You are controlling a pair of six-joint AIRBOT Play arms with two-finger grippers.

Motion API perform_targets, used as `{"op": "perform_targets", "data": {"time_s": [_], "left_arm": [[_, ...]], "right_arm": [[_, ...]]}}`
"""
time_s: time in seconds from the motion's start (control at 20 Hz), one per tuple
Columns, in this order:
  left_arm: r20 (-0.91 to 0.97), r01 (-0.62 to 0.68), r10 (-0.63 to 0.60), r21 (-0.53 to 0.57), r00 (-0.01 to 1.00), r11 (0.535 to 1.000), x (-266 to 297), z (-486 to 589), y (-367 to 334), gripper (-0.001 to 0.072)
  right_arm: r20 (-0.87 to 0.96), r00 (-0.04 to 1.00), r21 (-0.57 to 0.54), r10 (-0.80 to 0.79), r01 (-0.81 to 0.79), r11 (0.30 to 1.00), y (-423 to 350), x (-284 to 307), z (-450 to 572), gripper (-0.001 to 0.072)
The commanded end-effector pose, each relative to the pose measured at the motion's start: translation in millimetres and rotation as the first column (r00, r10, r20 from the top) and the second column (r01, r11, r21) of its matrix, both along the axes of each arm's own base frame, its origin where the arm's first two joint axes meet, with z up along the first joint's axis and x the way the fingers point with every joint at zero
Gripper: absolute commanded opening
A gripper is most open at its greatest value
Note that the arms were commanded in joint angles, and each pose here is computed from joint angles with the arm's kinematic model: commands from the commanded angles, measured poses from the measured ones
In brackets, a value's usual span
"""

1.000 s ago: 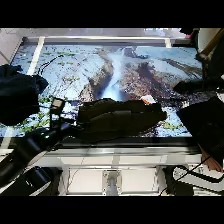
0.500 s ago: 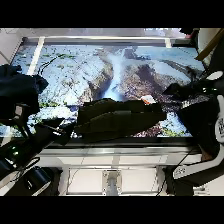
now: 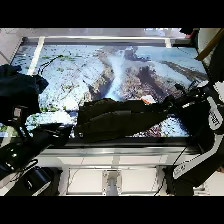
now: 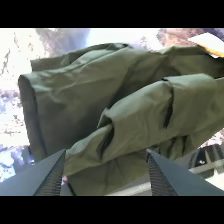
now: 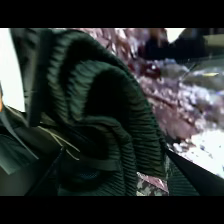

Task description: Fold the clothes and pants, and hang the long-sleeved shirts on hangers.

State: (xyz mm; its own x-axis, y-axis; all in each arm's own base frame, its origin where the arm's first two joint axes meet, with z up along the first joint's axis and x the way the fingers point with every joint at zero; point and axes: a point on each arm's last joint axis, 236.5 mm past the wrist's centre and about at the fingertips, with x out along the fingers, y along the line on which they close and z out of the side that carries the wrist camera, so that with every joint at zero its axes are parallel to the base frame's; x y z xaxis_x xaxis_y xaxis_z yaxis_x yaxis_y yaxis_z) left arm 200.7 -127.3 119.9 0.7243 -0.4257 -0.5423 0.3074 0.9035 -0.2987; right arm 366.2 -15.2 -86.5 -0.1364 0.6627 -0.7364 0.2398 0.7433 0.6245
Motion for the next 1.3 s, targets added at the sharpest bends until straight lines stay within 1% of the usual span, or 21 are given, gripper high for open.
{"op": "perform_targets", "data": {"time_s": [0.0, 0.1, 0.2, 0.4, 0.45, 0.5, 0.55, 0.6, 0.65, 0.7, 0.75, 0.85, 0.95, 1.0, 1.1, 1.25], "left_arm": [[-0.019, -0.008, 0.008, 0.009, 1.0, 1.0, -1.9, -3.9, 2.9, 0.0578], [-0.019, -0.009, 0.009, 0.009, 1.0, 1.0, -1.9, -3.9, 2.9, 0.0578], [-0.019, -0.009, 0.009, 0.009, 1.0, 1.0, -1.9, -3.9, 2.9, 0.0578], [-0.019, -0.008, 0.008, 0.01, 1.0, 1.0, -1.9, -4.1, 2.9, 0.0578], [-0.019, -0.008, 0.008, 0.01, 1.0, 1.0, -1.9, -4.1, 2.9, 0.0578], [-0.019, -0.008, 0.008, 0.01, 1.0, 1.0, -1.9, -4.1, 2.9, 0.0578], [-0.019, -0.008, 0.009, 0.01, 1.0, 1.0, -1.8, -4.1, 3.0, 0.0578], [-0.019, -0.008, 0.009, 0.01, 1.0, 1.0, -2.0, -4.1, 3.0, 0.0578], [-0.019, -0.008, 0.008, 0.009, 1.0, 1.0, -2.0, -4.0, 2.9, 0.0578], [-0.019, -0.008, 0.008, 0.01, 1.0, 1.0, -2.0, -4.0, 2.9, 0.0578], [-0.019, -0.008, 0.008, 0.01, 1.0, 1.0, -1.9, -4.0, 2.9, 0.0578], [-0.019, -0.008, 0.008, 0.01, 1.0, 1.0, -1.9, -4.0, 2.9, 0.0578], [-0.018, -0.008, 0.008, 0.01, 1.0, 1.0, -1.9, -3.7, 2.9, 0.0578], [-0.018, -0.008, 0.008, 0.01, 1.0, 1.0, -1.8, -3.7, 3.0, 0.0578], [-0.017, -0.008, 0.008, 0.01, 1.0, 1.0, -1.8, -3.6, 3.0, 0.0578], [-0.013, -0.011, 0.011, 0.015, 1.0, 1.0, -0.9, -3.4, 4.1, 0.0578]], "right_arm": [[-0.044, 0.999, 0.007, 0.016, -0.016, 1.0, -1.0, -8.4, -7.5, 0.071], [-0.063, 0.997, 0.021, 0.035, -0.034, 0.999, 5.6, -10.9, -12.0, 0.0693], [-0.046, 0.995, 0.047, 0.085, -0.083, 0.995, 19.6, -10.5, -14.0, 0.0693], [0.027, 0.989, 0.094, 0.143, -0.145, 0.985, 52.7, 0.4, -9.6, 0.069], [0.047, 0.987, 0.118, 0.152, -0.157, 0.981, 62.1, 3.0, -5.8, 0.0669], [0.063, 0.986, 0.143, 0.155, -0.163, 0.976, 71.0, 5.6, -1.8, 0.0596], [0.079, 0.983, 0.16, 0.164, -0.175, 0.971, 79.3, 7.3, 1.2, 0.0543], [0.09, 0.98, 0.173, 0.175, -0.189, 0.967, 86.2, 7.7, 3.3, 0.0522], [0.099, 0.979, 0.188, 0.179, -0.195, 0.963, 92.6, 8.6, 6.0, 0.0427], [0.11, 0.978, 0.208, 0.175, -0.194, 0.959, 99.2, 10.9, 9.8, 0.016], [0.129, 0.979, 0.247, 0.157, -0.185, 0.951, 106.0, 15.0, 17.7, 0.0029], [0.195, 0.976, 0.317, 0.095, -0.154, 0.936, 114.3, 31.2, 41.9, 0.0025], [0.288, 0.957, 0.338, 0.03, -0.131, 0.932, 106.9, 53.9, 75.8, 0.0025], [0.346, 0.938, 0.318, 0.006, -0.123, 0.94, 95.2, 65.1, 95.3, 0.0025], [0.426, 0.902, 0.271, -0.07, -0.054, 0.961, 59.2, 81.3, 136.7, 0.0024], [0.565, 0.798, 0.197, -0.212, 0.119, 0.973, -24.4, 77.9, 211.2, 0.0024]]}}
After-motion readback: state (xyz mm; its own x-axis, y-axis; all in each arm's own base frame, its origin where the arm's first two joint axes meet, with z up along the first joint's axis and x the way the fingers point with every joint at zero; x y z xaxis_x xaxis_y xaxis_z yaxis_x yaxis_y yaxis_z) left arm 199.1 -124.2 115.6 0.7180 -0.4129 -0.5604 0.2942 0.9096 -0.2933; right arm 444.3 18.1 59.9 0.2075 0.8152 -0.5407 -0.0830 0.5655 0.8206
